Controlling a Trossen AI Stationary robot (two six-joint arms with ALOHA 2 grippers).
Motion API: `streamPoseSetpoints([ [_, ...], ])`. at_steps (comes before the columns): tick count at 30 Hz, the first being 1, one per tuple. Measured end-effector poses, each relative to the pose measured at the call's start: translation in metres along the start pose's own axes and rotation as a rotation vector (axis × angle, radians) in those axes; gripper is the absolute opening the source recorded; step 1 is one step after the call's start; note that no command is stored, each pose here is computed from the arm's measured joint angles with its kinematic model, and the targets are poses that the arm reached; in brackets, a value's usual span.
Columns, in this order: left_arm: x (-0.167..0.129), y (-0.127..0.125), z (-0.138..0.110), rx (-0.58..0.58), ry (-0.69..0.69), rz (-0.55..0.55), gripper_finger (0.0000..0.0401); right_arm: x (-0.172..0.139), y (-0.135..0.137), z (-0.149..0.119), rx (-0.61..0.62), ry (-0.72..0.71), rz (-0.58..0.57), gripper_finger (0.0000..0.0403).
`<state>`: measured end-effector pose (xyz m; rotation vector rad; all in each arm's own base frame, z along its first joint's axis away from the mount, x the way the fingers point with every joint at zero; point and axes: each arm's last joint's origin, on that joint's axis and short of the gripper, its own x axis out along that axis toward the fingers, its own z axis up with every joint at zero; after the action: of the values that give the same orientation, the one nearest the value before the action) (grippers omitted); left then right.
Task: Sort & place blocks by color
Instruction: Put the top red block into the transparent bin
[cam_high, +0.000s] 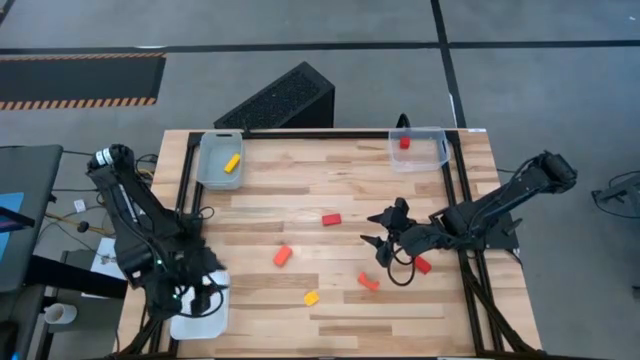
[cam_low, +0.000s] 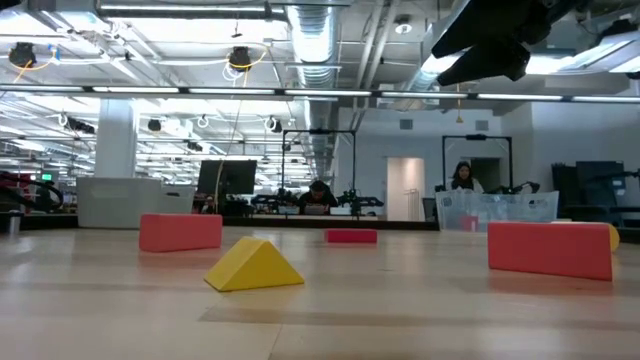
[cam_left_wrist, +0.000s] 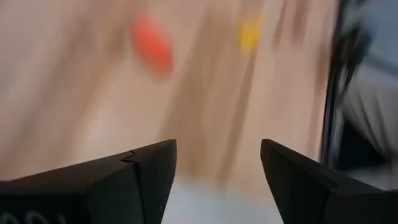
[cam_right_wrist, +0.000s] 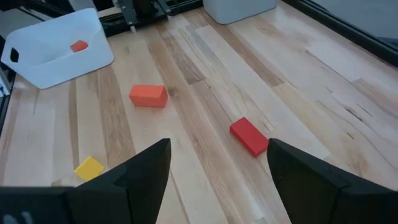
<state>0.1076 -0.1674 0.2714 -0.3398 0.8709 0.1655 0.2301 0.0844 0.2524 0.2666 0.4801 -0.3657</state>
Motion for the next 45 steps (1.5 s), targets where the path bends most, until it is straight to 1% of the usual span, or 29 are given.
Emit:
streamPoseSetpoints([
  [3,-0.007,-0.004,0.013,0.142,-0.260,0.044,0.0217,0.003,-0.004,0.003,-0.013,-0.003,-0.020,0.0290],
  [5,-0.009,-0.006,0.019,0.226,-0.382,0.089,0.0217,0.007,-0.009,0.005,-0.026,0.007,-0.025,0.0290],
  [8,-0.007,-0.004,0.028,0.288,-0.456,0.153,0.0217,0.014,-0.018,0.010,-0.040,0.050,0.006,0.0290],
  [12,0.004,-0.002,0.041,0.308,-0.463,0.195,0.0217,0.028,-0.034,0.016,-0.043,0.107,0.028,0.0290],
  [14,0.013,-0.003,0.049,0.323,-0.424,0.162,0.0217,0.033,-0.042,0.017,-0.060,0.134,0.014,0.0290],
  [15,0.017,-0.004,0.054,0.331,-0.400,0.126,0.0217,0.035,-0.046,0.018,-0.067,0.138,0.006,0.0290],
  [17,0.027,-0.006,0.065,0.356,-0.367,0.024,0.0217,0.044,-0.051,0.020,-0.090,0.139,-0.017,0.0290],
  [19,0.036,-0.007,0.074,0.398,-0.363,-0.084,0.0217,0.050,-0.057,0.018,-0.130,0.168,-0.045,0.0290],
  [21,0.044,-0.006,0.081,0.433,-0.383,-0.177,0.0217,0.057,-0.059,0.022,-0.143,0.133,-0.046,0.0290],
  [23,0.052,-0.002,0.088,0.458,-0.416,-0.207,0.0217,0.063,-0.060,0.022,-0.175,0.122,-0.044,0.0290],
  [27,0.067,0.011,0.099,0.474,-0.499,-0.243,0.0217,0.079,-0.058,0.022,-0.253,0.103,0.028,0.0290],
  [30,0.079,0.023,0.103,0.469,-0.589,-0.303,0.0217,0.095,-0.060,0.021,-0.289,0.137,0.051,0.0290],
  [32,0.086,0.031,0.102,0.456,-0.670,-0.347,0.0217,0.106,-0.065,0.020,-0.293,0.179,0.039,0.0290],
  [35,0.093,0.044,0.098,0.427,-0.761,-0.385,0.0217,0.124,-0.071,0.019,-0.297,0.242,0.057,0.0290],
  [38,0.099,0.054,0.092,0.385,-0.800,-0.394,0.0217,0.141,-0.074,0.016,-0.302,0.296,0.088,0.0290],
  [40,0.101,0.058,0.088,0.364,-0.817,-0.402,0.0217,0.150,-0.073,0.017,-0.318,0.305,0.112,0.0290],
  [43,0.103,0.061,0.083,0.357,-0.823,-0.406,0.0217,0.163,-0.070,0.017,-0.364,0.306,0.121,0.0290],
  [45,0.104,0.061,0.083,0.356,-0.820,-0.406,0.0217,0.171,-0.069,0.013,-0.395,0.338,0.121,0.0290],
])
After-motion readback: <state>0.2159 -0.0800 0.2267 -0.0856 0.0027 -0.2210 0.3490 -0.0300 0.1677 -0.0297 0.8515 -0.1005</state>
